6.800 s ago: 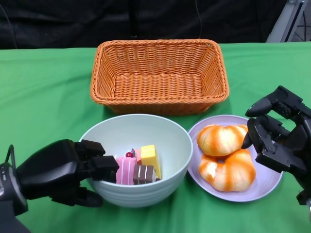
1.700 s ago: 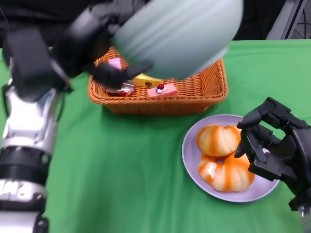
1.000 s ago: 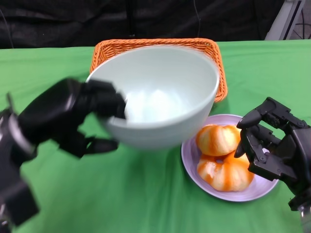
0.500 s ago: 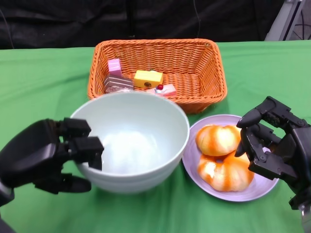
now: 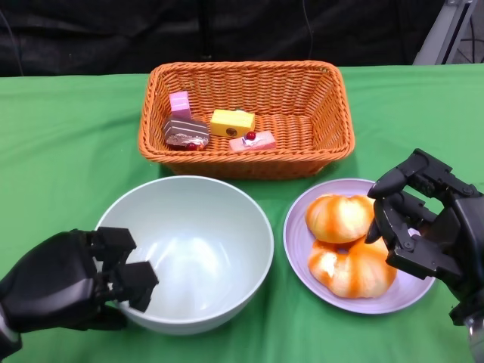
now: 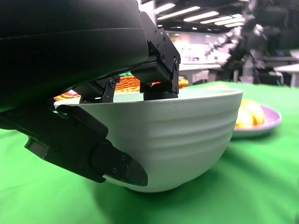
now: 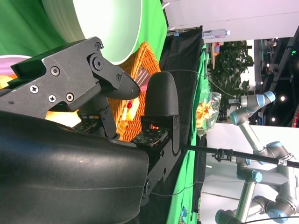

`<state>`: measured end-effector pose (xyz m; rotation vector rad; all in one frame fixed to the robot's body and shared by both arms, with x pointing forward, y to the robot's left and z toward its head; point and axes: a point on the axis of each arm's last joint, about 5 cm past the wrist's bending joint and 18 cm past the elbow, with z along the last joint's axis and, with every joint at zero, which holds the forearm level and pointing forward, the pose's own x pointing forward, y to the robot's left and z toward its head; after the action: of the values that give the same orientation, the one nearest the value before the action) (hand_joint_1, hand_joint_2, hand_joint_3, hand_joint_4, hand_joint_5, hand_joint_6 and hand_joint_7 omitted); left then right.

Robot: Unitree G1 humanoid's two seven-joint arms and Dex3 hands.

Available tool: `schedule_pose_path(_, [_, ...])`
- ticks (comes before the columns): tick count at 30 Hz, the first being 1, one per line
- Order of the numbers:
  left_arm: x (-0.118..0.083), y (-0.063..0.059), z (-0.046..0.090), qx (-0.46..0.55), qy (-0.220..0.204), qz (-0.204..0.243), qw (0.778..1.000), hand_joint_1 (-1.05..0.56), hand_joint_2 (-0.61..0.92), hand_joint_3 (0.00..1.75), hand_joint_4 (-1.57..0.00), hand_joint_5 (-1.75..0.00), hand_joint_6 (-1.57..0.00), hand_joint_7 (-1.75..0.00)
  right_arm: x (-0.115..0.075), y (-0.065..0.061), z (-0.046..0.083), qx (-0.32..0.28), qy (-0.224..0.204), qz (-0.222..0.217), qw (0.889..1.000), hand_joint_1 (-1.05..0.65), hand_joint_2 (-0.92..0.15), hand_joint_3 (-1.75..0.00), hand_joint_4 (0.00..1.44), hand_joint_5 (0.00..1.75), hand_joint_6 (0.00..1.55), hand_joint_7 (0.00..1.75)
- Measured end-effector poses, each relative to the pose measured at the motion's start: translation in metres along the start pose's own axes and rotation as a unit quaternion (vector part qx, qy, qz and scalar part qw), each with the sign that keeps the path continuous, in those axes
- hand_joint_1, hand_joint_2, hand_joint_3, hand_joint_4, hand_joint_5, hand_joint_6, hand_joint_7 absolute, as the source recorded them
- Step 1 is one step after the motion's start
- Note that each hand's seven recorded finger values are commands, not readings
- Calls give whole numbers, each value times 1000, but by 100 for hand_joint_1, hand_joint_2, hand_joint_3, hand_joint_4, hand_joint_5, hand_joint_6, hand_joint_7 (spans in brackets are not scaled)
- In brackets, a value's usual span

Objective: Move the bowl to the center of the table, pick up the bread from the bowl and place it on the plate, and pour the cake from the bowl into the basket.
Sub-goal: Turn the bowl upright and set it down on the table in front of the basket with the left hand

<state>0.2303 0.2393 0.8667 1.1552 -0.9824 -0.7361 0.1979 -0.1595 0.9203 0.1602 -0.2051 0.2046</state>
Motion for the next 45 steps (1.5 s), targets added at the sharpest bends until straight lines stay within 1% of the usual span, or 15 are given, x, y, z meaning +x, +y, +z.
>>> schedule_pose_path(10, [2, -6, -11, 50, 10, -22, 998, -23, 90, 4, -73, -175, -51, -175, 0, 0, 0, 0, 1, 2, 1000, -10, -70, -96, 62, 175, 51, 153])
schedule_pose_path(12, [3, -7, -10, 52, 16, -16, 998, -24, 89, 2, -72, -175, -56, -166, 0, 0, -1, 0, 2, 2, 1000, -10, -71, -96, 62, 175, 51, 153])
schedule_pose_path(13, [3, -7, -10, 46, 19, -12, 999, -27, 87, 1, -72, -152, -66, -121, 0, 0, -1, 0, 2, 2, 1000, -9, -71, -96, 61, 175, 51, 152])
schedule_pose_path(15, [5, -5, -9, 19, 28, -7, 999, -44, 91, 8, -77, -64, -76, -33, 0, 0, -1, 0, 2, 2, 1000, -8, -72, -96, 61, 175, 51, 152])
schedule_pose_path(16, [6, -2, -8, 0, 28, -12, 1000, -54, 92, 11, -78, -33, -73, -14, 0, 0, -1, 0, 2, 3, 1000, -8, -72, -96, 61, 175, 50, 152])
schedule_pose_path(19, [8, 9, -11, -46, 39, -30, 998, -81, 92, 14, -50, -5, -45, -2, 0, -1, -2, 0, 3, 4, 1000, -7, -72, -96, 61, 175, 50, 152])
schedule_pose_path(20, [9, 13, -12, -62, 43, -43, 996, -92, 92, 14, -34, -2, -31, -1, 0, -1, -2, 0, 3, 3, 1000, -7, -72, -96, 61, 175, 51, 152])
schedule_pose_path(23, [10, 24, -15, -115, 55, -80, 989, -103, 92, 10, -10, 0, -15, 0, 0, 0, -2, 1, 4, 4, 1000, -7, -72, -96, 61, 175, 51, 152])
schedule_pose_path(28, [7, 38, -24, -196, 95, -153, 964, -105, 92, 7, 0, 0, -1, 0, 0, 0, -2, 1, 4, 5, 1000, -8, -72, -95, 61, 175, 51, 152])
schedule_pose_path(31, [8, 46, -31, -221, 137, -200, 945, -105, 92, 6, 0, 0, -1, 0, 0, 0, -2, 2, 4, 5, 1000, -7, -72, -94, 62, 175, 51, 153])
schedule_pose_path(34, [11, 53, -37, -252, 173, -232, 923, -97, 92, 5, -11, -4, -15, -4, 1, 1, -2, 3, 4, 6, 1000, -6, -73, -95, 62, 175, 51, 153])
schedule_pose_path(38, [13, 58, -46, -331, 228, -241, 883, -68, 92, 8, -50, -14, -48, -7, 1, 1, -2, 3, 4, 7, 1000, -7, -73, -95, 61, 175, 51, 153])
schedule_pose_path(41, [9, 58, -51, -443, 267, -187, 835, -45, 92, 6, -83, -15, -76, -7, 1, 1, -2, 3, 4, 7, 1000, -5, -72, -95, 61, 175, 51, 153])
schedule_pose_path(43, [4, 52, -52, -544, 275, -116, 784, -34, 92, 14, -94, -17, -85, -8, 1, 1, -2, 3, 4, 7, 1000, -5, -71, -95, 62, 175, 51, 153])
schedule_pose_path(45, [1, 43, -50, -643, 252, -26, 723, -23, 92, 24, -102, -23, -94, -9, 0, 1, -3, 3, 4, 8, 1000, -5, -71, -97, 62, 175, 51, 153])
